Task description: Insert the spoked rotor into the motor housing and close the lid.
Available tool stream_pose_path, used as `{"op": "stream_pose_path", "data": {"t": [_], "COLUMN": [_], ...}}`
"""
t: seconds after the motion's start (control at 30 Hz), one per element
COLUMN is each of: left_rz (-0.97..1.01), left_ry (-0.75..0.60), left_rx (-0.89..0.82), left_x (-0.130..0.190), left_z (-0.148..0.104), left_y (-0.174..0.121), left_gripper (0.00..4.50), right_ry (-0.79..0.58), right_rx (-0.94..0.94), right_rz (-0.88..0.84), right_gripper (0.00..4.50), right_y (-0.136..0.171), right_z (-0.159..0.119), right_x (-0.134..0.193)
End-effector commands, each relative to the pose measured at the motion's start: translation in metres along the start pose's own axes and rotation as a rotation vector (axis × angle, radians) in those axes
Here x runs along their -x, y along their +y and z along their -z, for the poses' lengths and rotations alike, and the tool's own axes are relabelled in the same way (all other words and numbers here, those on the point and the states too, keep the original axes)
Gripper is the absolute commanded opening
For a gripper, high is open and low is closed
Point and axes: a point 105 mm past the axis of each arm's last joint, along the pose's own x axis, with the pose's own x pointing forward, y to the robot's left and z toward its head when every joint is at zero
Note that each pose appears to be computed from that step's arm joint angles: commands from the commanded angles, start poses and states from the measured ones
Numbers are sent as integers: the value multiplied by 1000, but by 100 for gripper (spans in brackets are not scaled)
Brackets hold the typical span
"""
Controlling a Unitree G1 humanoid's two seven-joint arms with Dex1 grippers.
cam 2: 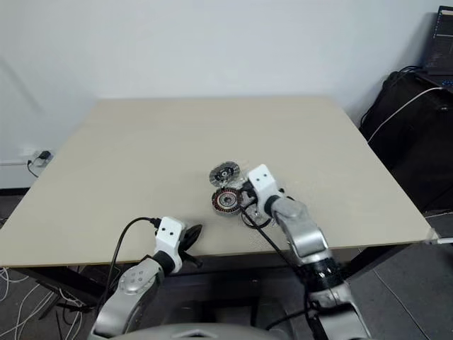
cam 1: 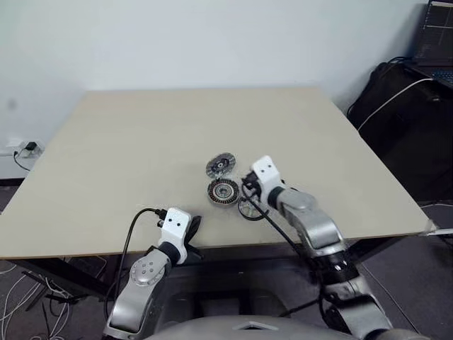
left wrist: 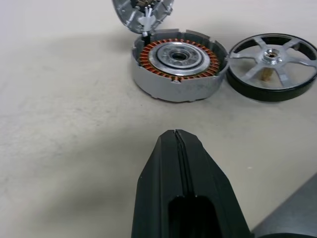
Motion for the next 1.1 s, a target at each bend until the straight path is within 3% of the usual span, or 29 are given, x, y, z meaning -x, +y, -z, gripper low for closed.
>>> {"op": "stream_pose_path", "data": {"t": [0.03, 0.17, 0.3, 0.47, 0.57, 1.1], "left_rz": [28, 45, 60, 66, 63, 45], "left_ry": [-33, -25, -22, -16, -10, -5], "left_rx": [-15, -18, -21, -21, -17, -9], "left_x": [-2, -4, -5, -5, -3, 2], "left_z": [-8, -7, -7, -5, -4, -2], "left_y": [-3, -4, -6, -6, -6, -3], "left_gripper": [0, 0, 0, 0, 0, 0], "right_ry": [-41, -10, 63, 123, 139, 154], "right_rx": [-50, -160, -435, -814, -949, -1281], "right_rz": [69, 122, 143, 61, 19, -129], "right_gripper": [92, 226, 358, 358, 358, 358], "right_y": [-20, -28, -27, -15, -11, 6], "right_z": [-8, 6, 21, 34, 36, 47], "right_x": [23, 37, 42, 39, 37, 23]}}
